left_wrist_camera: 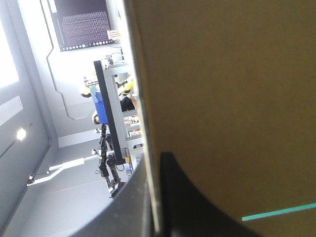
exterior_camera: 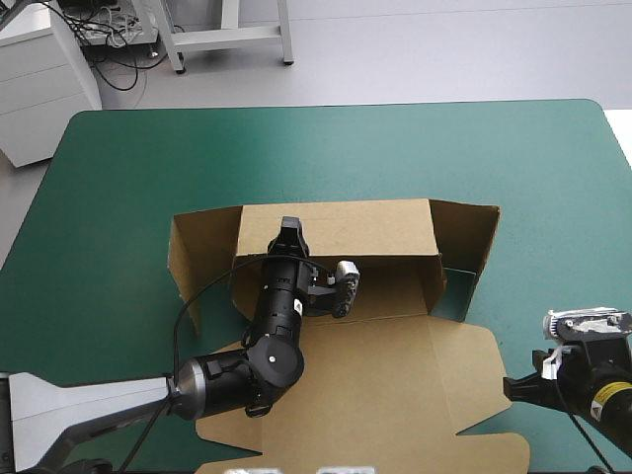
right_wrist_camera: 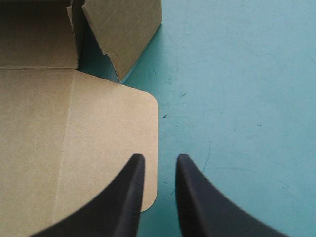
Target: Fold the box
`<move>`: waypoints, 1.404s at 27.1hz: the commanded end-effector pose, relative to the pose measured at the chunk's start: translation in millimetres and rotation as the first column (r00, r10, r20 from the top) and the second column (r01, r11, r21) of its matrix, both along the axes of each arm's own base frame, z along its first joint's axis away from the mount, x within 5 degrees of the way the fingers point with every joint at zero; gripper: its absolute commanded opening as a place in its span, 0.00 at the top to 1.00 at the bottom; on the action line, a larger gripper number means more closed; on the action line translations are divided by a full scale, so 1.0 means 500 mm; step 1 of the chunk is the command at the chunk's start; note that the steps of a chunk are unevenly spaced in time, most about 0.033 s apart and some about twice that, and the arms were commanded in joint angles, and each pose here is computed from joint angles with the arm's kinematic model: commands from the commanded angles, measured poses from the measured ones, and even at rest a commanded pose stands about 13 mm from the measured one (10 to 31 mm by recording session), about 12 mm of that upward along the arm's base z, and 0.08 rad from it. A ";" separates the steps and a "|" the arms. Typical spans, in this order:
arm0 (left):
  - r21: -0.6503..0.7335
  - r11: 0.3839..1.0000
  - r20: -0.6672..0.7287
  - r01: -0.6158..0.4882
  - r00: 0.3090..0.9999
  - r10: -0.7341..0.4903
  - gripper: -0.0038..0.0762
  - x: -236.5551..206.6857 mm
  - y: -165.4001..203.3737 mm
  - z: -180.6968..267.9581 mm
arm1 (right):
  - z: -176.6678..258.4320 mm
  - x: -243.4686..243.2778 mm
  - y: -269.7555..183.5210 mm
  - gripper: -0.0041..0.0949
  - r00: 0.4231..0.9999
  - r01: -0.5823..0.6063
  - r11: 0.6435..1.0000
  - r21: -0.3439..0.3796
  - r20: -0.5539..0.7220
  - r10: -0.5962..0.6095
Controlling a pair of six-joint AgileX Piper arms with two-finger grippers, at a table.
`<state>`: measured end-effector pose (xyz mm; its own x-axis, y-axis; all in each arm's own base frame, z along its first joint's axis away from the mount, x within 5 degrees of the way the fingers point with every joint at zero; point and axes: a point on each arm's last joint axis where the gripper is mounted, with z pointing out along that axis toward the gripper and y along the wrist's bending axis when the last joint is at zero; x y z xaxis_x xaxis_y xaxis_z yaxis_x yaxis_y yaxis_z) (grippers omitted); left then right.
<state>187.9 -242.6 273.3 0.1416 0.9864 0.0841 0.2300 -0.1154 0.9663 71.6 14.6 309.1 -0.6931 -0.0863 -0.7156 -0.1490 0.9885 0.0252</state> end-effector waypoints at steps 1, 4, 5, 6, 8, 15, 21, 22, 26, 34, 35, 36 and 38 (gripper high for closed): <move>-0.024 1.000 0.020 0.014 1.000 -0.013 0.99 -0.006 0.003 0.022 | 0.023 0.011 0.002 0.45 0.997 -0.008 1.000 0.005 0.077 0.008; -0.097 0.995 0.011 -0.006 1.000 0.007 0.99 -0.006 0.004 0.022 | 0.027 0.013 0.003 0.14 0.996 -0.008 1.000 0.004 0.084 0.008; -0.116 0.993 0.010 -0.013 1.000 0.014 0.99 -0.006 0.004 0.023 | 0.031 0.016 0.004 0.13 0.997 -0.006 1.000 0.002 0.077 0.006; -0.120 0.993 0.010 -0.015 1.000 0.017 0.99 -0.006 0.004 0.023 | 0.039 0.024 0.006 0.14 0.998 -0.001 1.000 -0.013 0.062 0.002; -0.136 0.991 0.011 -0.020 1.000 0.021 0.99 -0.006 0.004 0.024 | 0.069 0.045 0.008 0.14 0.997 0.011 0.999 -0.046 0.078 -0.008; -0.148 0.988 0.024 -0.044 0.999 0.048 0.99 -0.005 0.008 0.027 | 0.153 0.126 0.020 0.14 0.991 0.079 0.984 -0.160 0.121 -0.060; -0.149 0.988 0.029 -0.047 0.998 0.051 0.99 -0.004 0.009 0.029 | 0.243 0.210 0.053 0.14 0.985 0.072 0.979 -0.189 0.171 -0.039; -0.146 0.989 0.038 -0.040 0.998 0.046 0.99 -0.004 0.008 0.030 | 0.253 0.222 0.056 0.14 0.984 0.070 0.978 -0.195 0.173 -0.036; -0.125 0.992 0.100 -0.024 0.994 0.037 0.99 -0.002 0.007 0.041 | 0.287 0.285 0.063 0.14 0.986 0.079 0.974 -0.214 0.159 -0.045; -0.128 0.991 0.157 -0.045 0.985 0.065 0.99 -0.001 0.012 0.051 | 0.317 0.407 0.047 0.14 0.995 0.022 0.991 -0.130 0.094 -0.010; -0.133 0.990 0.158 -0.044 0.985 0.065 0.99 -0.001 0.012 0.052 | 0.315 0.422 0.044 0.14 0.997 0.015 0.994 -0.112 0.081 -0.006; -0.137 0.990 0.160 -0.043 0.985 0.065 0.99 -0.001 0.012 0.052 | 0.312 0.436 0.041 0.14 0.998 0.010 0.995 -0.094 0.066 -0.004; -0.144 0.989 0.174 -0.032 0.983 0.057 0.99 -0.001 0.010 0.055 | 0.298 0.465 0.034 0.14 1.000 0.011 0.997 -0.076 0.026 -0.009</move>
<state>188.8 -240.7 275.3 0.0942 0.9955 -0.0124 0.1877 -0.0055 0.9822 295.8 37.6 445.3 -0.7154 -0.1458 -0.6833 -0.1269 0.9888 -0.0781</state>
